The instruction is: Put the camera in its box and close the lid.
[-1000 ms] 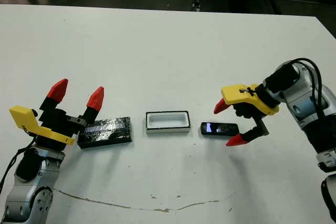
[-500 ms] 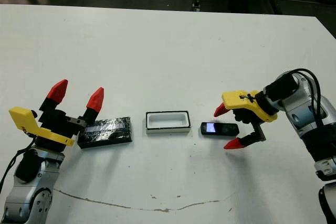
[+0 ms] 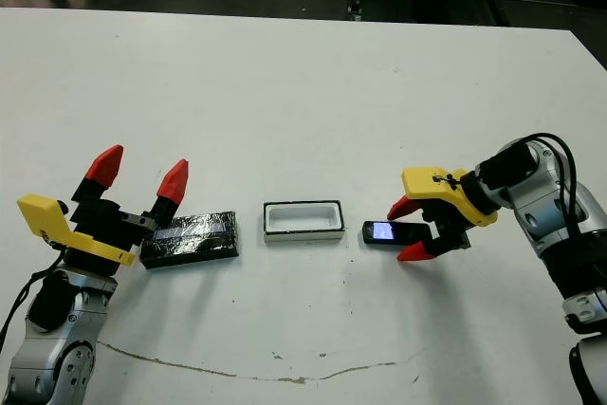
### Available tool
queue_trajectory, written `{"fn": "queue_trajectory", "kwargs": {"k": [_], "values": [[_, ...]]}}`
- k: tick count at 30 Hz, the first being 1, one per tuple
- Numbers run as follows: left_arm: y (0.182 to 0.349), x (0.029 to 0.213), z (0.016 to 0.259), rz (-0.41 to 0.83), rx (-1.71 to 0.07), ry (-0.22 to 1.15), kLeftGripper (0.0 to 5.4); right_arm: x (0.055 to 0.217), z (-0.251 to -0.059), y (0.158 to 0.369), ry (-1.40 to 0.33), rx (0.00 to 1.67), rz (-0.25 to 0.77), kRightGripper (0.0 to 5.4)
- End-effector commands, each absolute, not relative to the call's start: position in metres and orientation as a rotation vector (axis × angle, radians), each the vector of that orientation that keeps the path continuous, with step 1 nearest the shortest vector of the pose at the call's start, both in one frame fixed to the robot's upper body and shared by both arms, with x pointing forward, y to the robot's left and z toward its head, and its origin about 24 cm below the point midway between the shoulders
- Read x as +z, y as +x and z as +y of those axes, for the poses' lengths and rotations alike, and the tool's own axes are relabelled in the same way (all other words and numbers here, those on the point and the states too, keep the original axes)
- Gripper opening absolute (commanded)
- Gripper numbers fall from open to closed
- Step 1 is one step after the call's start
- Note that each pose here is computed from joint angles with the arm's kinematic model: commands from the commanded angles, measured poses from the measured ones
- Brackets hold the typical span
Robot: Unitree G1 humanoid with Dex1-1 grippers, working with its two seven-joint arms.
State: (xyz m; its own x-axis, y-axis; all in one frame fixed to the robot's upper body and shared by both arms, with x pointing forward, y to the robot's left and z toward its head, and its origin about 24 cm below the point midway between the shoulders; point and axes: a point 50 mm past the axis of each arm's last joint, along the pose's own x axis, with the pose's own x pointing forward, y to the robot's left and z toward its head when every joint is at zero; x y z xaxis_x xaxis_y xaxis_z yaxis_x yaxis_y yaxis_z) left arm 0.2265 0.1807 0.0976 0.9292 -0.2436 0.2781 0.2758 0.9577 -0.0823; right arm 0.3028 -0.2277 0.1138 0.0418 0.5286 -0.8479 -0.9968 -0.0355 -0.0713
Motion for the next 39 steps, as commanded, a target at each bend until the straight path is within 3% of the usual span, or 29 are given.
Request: {"fn": "queue_trajectory", "kwargs": {"k": [1,9,19,30,39], "values": [[0.226,0.094,0.182,-0.255,-0.261,-0.116,5.4,0.107,-0.231,0.301,-0.831,1.41,0.742,2.68],[0.226,0.095,0.183,-0.254,-0.24,-0.11,5.4,0.112,-0.228,0.299,-0.852,1.432,0.746,1.65],[0.224,0.094,0.182,-0.251,-0.248,-0.12,5.4,0.128,-0.228,0.301,-0.701,1.4,0.777,1.65],[0.224,0.093,0.181,-0.253,-0.244,-0.117,5.4,0.174,-0.216,0.31,-0.586,1.434,0.69,1.65],[0.223,0.092,0.18,-0.25,-0.242,-0.119,5.4,0.182,-0.189,0.314,-0.469,1.565,0.561,1.65]]}}
